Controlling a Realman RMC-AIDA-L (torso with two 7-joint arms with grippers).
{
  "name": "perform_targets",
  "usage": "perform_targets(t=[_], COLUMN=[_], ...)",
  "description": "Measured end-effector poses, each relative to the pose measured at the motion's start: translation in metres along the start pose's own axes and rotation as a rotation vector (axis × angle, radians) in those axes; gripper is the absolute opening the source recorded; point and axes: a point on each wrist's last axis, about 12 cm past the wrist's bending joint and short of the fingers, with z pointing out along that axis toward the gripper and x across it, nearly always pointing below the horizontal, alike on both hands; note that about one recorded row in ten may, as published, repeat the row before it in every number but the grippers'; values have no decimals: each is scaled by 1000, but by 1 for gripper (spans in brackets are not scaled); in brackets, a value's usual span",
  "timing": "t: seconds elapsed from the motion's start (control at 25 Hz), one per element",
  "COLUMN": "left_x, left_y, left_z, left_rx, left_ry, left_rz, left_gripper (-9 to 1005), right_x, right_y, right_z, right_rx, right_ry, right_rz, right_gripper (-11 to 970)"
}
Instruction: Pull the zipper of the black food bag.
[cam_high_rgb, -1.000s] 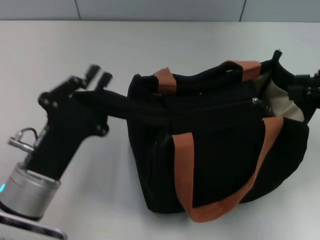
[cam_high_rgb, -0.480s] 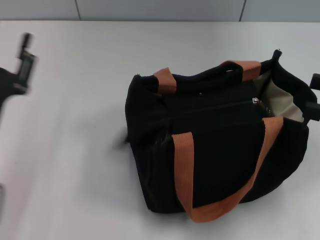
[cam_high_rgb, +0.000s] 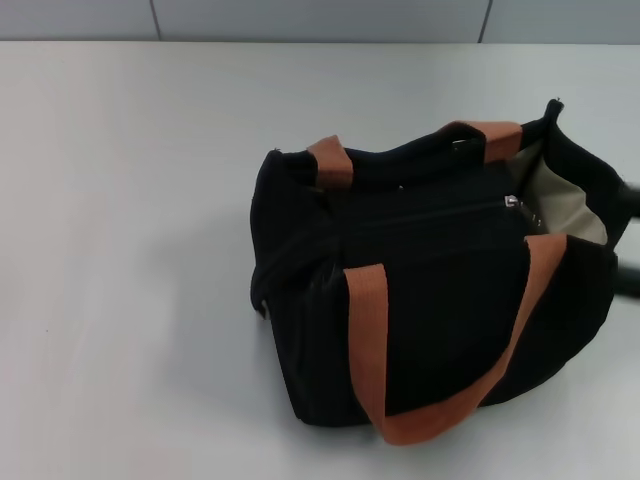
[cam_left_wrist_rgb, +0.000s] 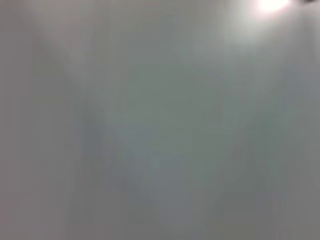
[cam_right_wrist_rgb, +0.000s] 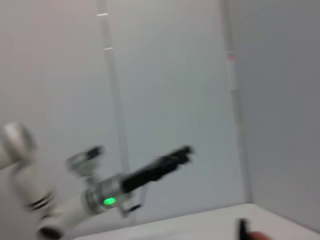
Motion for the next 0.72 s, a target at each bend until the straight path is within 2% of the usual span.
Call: perform_targets(t=[0.04,0.12,0.16,0.2,0.24,0.28,0.32,0.36,0.44,0.52,0.56,0.6,0.64,0.72], left_x=[-1,-5,-5,-5,-5,-1,1,1,6,6,10,10,11,11], left_y=[-2,-9,-9,-13,-13,-24,-27,-27,-40,-40,-55,-55,-60,-60], left_z=[0,0,0,1,1,7,10,10,19,19,27,27,30,30], left_rx=[72,302,302,386,386,564,616,616,752,752,890,890,941,941], left_ry=[17,84,84,113,113,196,222,222,283,283,340,340,358,358], left_rz=[-40,-160,-160,-203,-203,-268,-284,-284,-317,-317,-328,-328,-330,-330], left_gripper=[805,809,810,810,811,811,812,812,813,814,815,815,815,815], right_x=[1,4,5,8,11,14,19,19,25,33,33,35,37,39], right_y=[2,6,7,8,9,9,9,9,9,10,10,11,11,10], right_z=[1,1,2,2,3,4,6,6,7,8,8,8,9,11], right_rx=[-25,-63,-74,-82,-88,-95,-105,-105,-108,-108,-108,-108,-108,-110], right_ry=[5,21,29,41,52,66,85,85,86,59,59,48,42,31], right_rz=[-10,-26,-29,-29,-27,-22,-14,-14,-8,-10,-10,-13,-20,-24], right_gripper=[662,667,669,671,674,676,706,736,796,826,826,826,826,827])
